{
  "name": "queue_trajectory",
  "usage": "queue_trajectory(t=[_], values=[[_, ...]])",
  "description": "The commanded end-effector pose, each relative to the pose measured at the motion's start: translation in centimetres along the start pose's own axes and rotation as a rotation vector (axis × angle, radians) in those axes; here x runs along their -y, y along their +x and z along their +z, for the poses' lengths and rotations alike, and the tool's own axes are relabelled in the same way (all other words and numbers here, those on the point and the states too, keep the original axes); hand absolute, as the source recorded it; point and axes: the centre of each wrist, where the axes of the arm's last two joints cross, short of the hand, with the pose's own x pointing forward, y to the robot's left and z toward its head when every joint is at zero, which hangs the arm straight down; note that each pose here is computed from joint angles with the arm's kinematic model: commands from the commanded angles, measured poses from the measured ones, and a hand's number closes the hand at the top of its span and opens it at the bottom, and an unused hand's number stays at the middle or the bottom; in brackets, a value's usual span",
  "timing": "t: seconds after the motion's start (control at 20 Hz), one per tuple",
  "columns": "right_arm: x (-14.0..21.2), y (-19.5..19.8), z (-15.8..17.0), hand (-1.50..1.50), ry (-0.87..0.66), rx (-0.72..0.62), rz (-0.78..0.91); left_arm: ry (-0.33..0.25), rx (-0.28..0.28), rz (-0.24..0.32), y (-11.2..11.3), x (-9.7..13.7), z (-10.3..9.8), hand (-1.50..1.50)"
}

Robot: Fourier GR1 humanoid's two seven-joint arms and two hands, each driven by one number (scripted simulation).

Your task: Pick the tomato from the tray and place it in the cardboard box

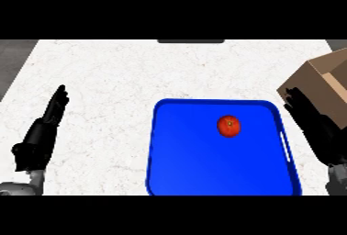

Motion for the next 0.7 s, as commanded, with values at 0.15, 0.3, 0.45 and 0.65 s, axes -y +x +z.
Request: queue_trajectory(t=[0.15,0.3,0.45,0.65], values=[[1.6,11.0,-1.1,-1.50,-0.017,0.441,0.121,-0.146,0.139,-0.040,3.4,-0.4,-1.9,0.00],[4.2,15.0,0.1,-1.50,-0.046,0.448,0.603,-0.238,0.155,-0.027,3.2,1.0,-1.9,0.00],[5.1,12.2,-0.8,-1.50,-0.046,0.502,0.492,-0.299,0.201,-0.013,5.3,1.0,-3.2,0.00],[4.0,10.5,-0.4,-1.50,0.064,0.626,0.664,-0.296,0.183,-0.005,4.1,1.6,-4.4,0.00]])
